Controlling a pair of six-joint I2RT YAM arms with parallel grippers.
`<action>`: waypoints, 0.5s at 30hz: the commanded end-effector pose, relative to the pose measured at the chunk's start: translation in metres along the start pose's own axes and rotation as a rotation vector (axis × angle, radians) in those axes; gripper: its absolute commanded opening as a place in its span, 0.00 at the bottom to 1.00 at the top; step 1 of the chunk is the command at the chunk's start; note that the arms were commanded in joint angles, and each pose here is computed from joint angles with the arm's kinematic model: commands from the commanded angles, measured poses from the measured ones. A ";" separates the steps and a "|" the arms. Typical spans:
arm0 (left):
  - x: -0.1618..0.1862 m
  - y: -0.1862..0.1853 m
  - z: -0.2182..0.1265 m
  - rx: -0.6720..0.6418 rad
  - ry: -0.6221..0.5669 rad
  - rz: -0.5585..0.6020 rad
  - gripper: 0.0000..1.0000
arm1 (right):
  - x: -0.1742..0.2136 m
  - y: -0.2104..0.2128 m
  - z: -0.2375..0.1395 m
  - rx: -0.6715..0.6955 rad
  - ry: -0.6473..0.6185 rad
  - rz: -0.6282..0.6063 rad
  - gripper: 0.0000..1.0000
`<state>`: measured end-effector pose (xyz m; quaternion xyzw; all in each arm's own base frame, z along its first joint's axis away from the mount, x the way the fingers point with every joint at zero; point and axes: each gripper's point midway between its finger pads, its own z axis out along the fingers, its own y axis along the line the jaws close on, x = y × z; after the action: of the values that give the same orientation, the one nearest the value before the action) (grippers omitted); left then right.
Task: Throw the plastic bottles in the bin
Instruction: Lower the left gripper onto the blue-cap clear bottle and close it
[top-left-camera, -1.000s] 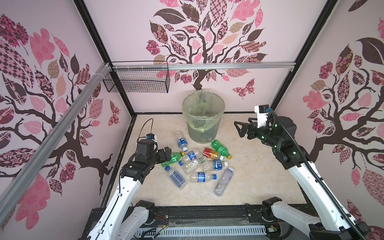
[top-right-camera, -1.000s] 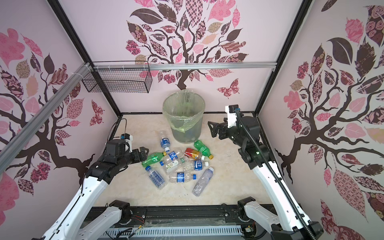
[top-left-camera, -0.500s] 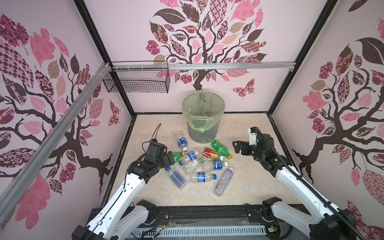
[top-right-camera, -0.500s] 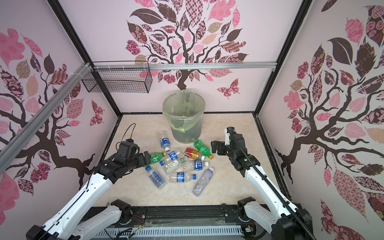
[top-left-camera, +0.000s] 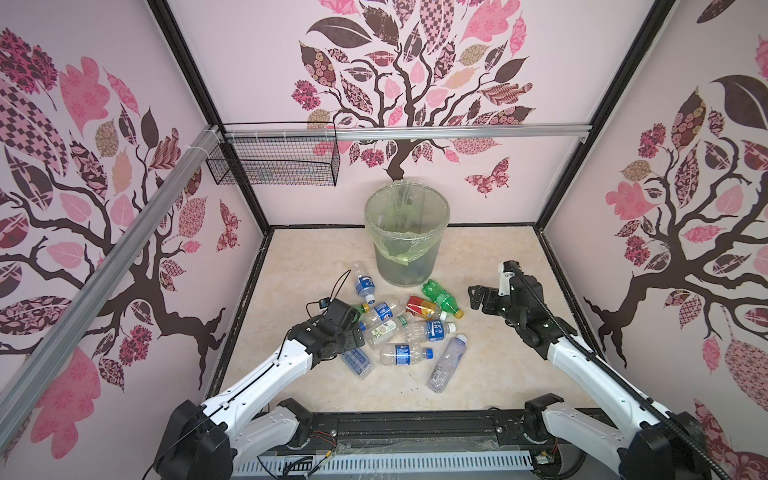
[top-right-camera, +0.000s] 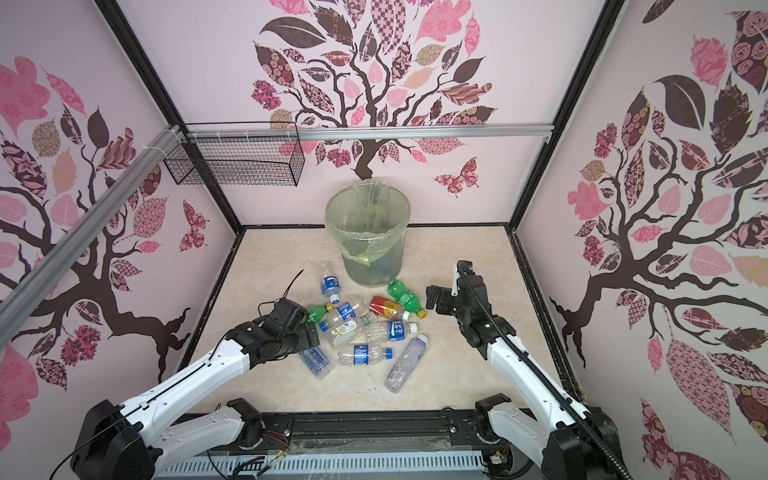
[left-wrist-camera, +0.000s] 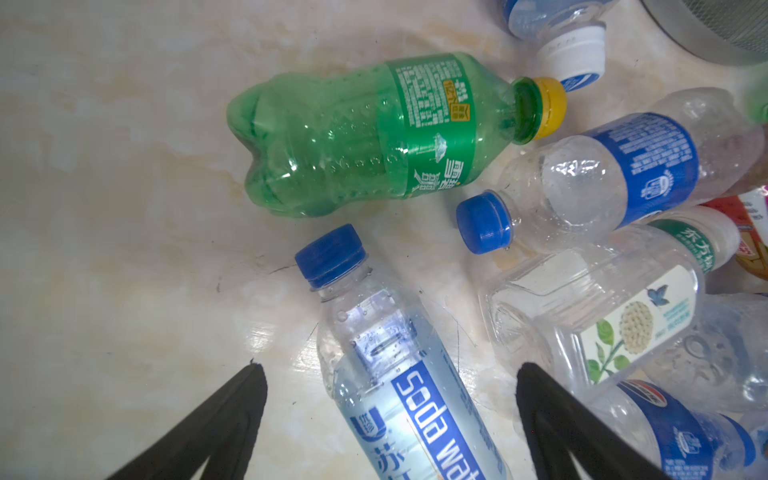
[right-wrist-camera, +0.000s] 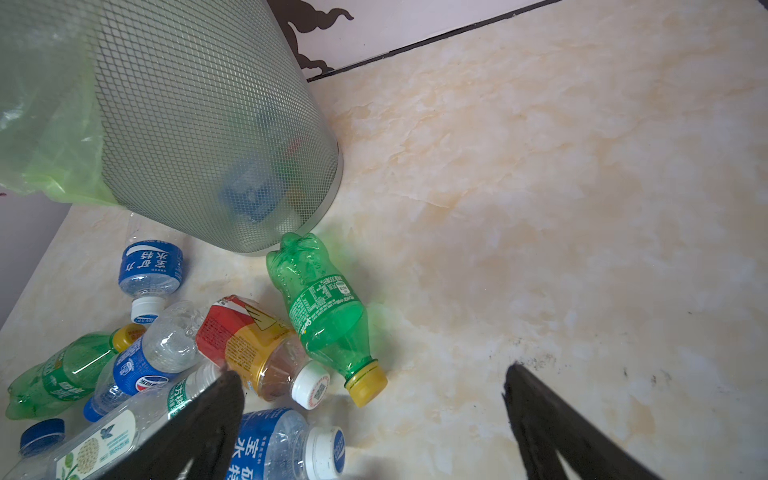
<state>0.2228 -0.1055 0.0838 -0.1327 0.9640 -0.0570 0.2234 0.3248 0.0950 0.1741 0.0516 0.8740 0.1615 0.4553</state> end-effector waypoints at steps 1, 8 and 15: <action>0.011 -0.005 0.011 0.027 0.023 -0.053 0.98 | -0.006 -0.001 0.001 0.010 -0.023 -0.004 1.00; 0.025 0.001 0.021 0.014 0.047 -0.070 0.94 | -0.008 -0.001 0.001 0.011 -0.025 0.002 1.00; 0.036 0.005 0.034 0.006 0.071 -0.071 0.89 | -0.009 0.001 -0.001 0.005 -0.029 0.013 1.00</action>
<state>0.2079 -0.1111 0.0473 -0.1612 0.9659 -0.0678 0.1909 0.3257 0.0947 0.1748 0.0530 0.8724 0.1614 0.4584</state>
